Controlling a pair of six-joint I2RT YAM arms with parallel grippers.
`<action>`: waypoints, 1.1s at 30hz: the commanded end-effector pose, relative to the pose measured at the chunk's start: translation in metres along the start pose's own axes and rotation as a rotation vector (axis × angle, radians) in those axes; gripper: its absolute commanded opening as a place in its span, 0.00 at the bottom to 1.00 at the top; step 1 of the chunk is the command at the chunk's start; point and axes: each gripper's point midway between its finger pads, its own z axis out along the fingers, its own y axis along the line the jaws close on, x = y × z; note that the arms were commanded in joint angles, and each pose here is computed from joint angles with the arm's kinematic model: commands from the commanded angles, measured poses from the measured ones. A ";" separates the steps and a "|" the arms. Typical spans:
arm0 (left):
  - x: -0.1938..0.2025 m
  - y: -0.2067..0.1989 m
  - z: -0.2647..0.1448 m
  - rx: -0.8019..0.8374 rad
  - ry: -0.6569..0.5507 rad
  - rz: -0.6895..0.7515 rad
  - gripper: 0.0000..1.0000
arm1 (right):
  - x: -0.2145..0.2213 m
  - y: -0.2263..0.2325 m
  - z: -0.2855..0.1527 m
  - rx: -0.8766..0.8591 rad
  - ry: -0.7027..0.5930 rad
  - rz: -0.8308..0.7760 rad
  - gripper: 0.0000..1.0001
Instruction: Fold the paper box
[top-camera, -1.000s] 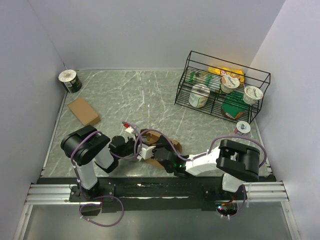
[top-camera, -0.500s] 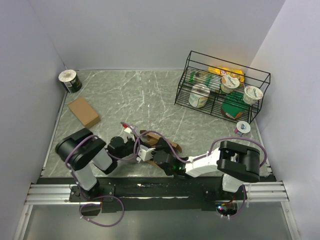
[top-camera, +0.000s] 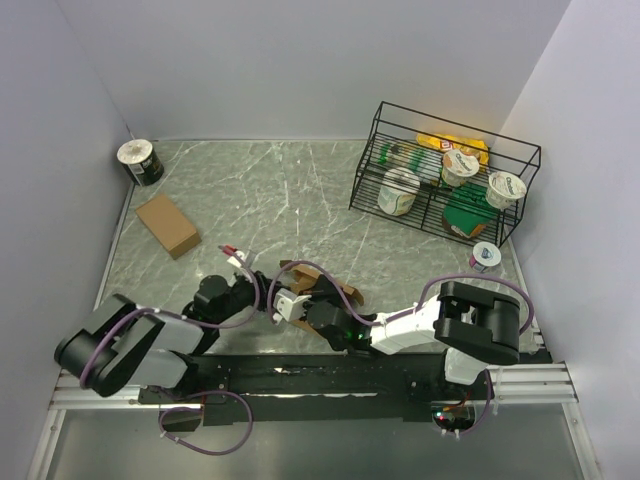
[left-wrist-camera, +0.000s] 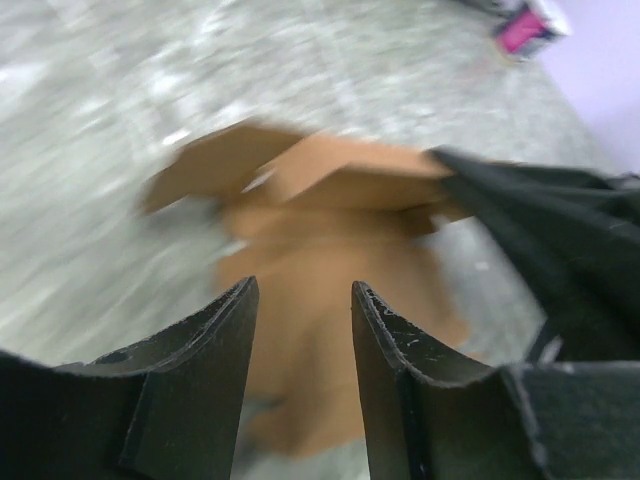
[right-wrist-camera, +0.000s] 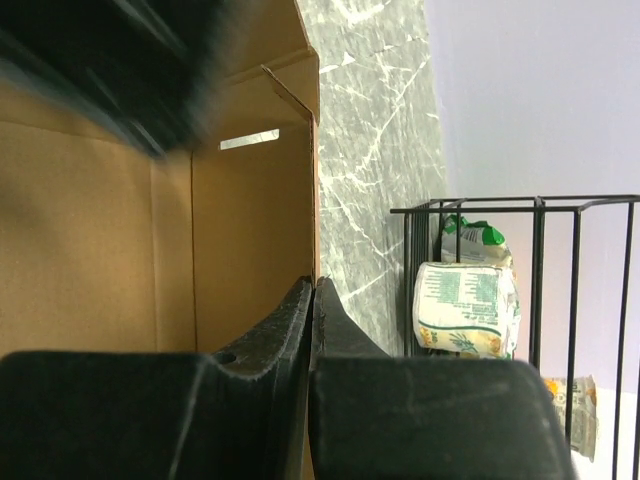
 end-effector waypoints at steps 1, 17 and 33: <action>-0.011 0.022 -0.013 -0.071 -0.037 0.005 0.49 | 0.010 0.023 0.000 -0.081 0.017 0.002 0.00; -0.071 0.075 0.032 -0.169 -0.050 -0.015 0.63 | 0.010 0.022 -0.002 -0.083 0.008 0.005 0.00; -0.026 0.026 0.035 0.090 0.040 0.001 0.57 | 0.013 0.025 0.003 -0.101 0.026 0.000 0.00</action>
